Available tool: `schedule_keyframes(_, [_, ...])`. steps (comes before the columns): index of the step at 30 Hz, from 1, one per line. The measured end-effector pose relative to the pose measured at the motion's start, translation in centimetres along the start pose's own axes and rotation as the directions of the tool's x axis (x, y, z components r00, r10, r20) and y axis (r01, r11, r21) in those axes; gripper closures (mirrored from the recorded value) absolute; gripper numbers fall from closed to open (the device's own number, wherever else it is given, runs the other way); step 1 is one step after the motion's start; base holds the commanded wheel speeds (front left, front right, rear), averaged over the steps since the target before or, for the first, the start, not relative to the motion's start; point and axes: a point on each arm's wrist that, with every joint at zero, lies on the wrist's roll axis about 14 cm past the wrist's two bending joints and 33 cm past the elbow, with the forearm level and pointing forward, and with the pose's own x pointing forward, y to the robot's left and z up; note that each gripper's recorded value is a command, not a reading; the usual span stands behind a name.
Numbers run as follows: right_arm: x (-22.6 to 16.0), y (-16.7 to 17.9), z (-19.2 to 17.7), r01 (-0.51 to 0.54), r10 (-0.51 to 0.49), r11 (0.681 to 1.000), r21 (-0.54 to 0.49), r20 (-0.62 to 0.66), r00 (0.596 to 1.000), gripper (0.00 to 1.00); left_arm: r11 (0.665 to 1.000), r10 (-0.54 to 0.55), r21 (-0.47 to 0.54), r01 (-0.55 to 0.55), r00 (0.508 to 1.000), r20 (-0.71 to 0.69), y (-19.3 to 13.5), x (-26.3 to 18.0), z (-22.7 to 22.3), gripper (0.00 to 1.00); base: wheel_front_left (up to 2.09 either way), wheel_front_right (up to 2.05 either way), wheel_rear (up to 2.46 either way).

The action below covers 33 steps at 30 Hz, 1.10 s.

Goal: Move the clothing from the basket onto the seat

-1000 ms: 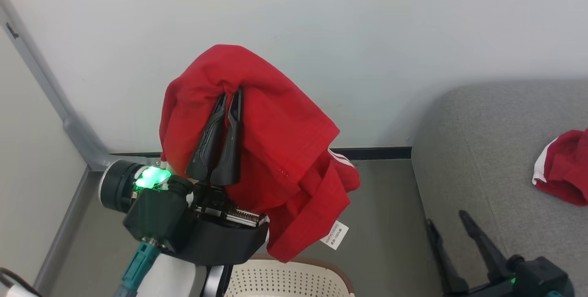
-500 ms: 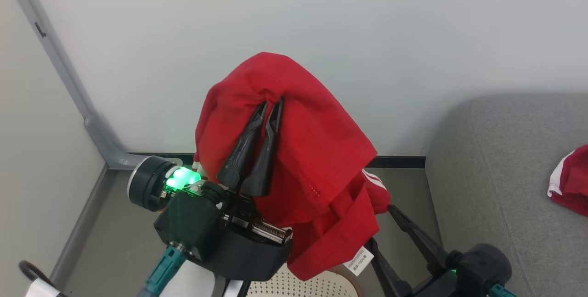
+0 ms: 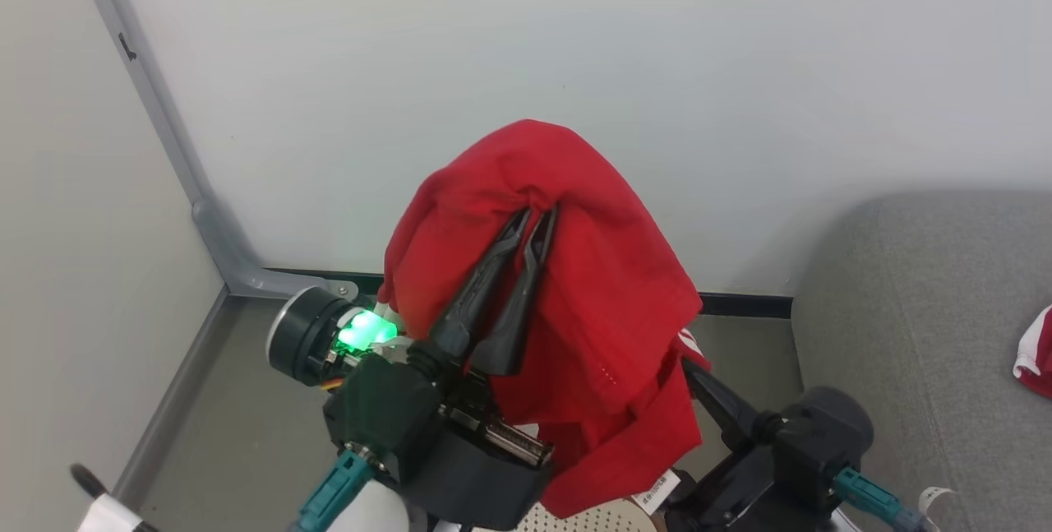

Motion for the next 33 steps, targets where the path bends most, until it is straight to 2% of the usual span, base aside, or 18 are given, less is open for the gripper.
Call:
schedule_keyframes(9, [1.8, 1.4, 0.4, -0.072, 0.073, 0.997, -0.021, 0.006, 0.997, 0.00, 0.998, -0.056, -0.017, 0.055, 0.997, -0.052, -1.7, -0.7, -0.8, 1.00, 0.00, 0.00, 0.00])
schedule_keyframes(10, [1.9, 1.5, 0.4, -0.079, 0.079, 0.997, -0.016, 0.006, 0.997, 0.48, 0.998, -0.057, -0.017, 0.056, 0.997, -0.056, -1.7, -0.7, -0.9, 1.00, 0.00, 0.00, 0.00])
schedule_keyframes(11, [2.0, 1.7, 0.3, -0.084, 0.084, 0.996, -0.010, 0.003, 0.996, 0.62, 0.998, -0.058, -0.017, 0.057, 0.997, -0.056, -1.7, -0.7, -0.9, 1.00, 0.00, 0.00, 0.00])
schedule_keyframes(12, [2.1, 1.9, 0.1, -0.088, 0.088, 0.996, -0.002, -0.001, 0.996, 1.00, 0.998, -0.058, -0.017, 0.057, 0.996, -0.060, -1.8, -0.8, -0.9, 1.00, 0.00, 0.00, 0.00])
schedule_keyframes(29, [2.3, 2.4, 0.1, -0.121, 0.120, 0.992, 0.028, 0.014, 0.993, 1.00, 0.997, -0.067, -0.028, 0.065, 0.995, -0.080, -1.9, -0.8, -1.0, 1.00, 0.00, 0.00, 0.00])
schedule_keyframes(30, [2.4, 2.4, 0.3, -0.121, 0.120, 0.992, 0.027, 0.021, 0.992, 1.00, 0.997, -0.068, -0.029, 0.065, 0.994, -0.081, -1.9, -0.8, -1.0, 0.85, 0.00, 0.00, 0.00])
schedule_keyframes(31, [2.5, 2.3, 0.5, -0.120, 0.119, 0.992, 0.026, 0.030, 0.992, 1.00, 0.997, -0.067, -0.029, 0.065, 0.994, -0.086, -1.8, -0.9, -1.1, 0.63, 0.00, 0.00, 0.00])
schedule_keyframes(32, [2.4, 2.2, 0.6, -0.116, 0.115, 0.993, 0.025, 0.032, 0.993, 1.00, 0.997, -0.068, -0.032, 0.065, 0.993, -0.096, -1.9, -1.0, -1.4, 0.55, 0.00, 0.00, 0.00])
schedule_keyframes(33, [2.4, 2.0, 0.7, -0.110, 0.110, 0.994, 0.024, 0.038, 0.993, 1.00, 0.997, -0.070, -0.036, 0.067, 0.992, -0.106, -1.9, -1.2, -1.7, 0.33, 0.00, 0.00, 0.00])
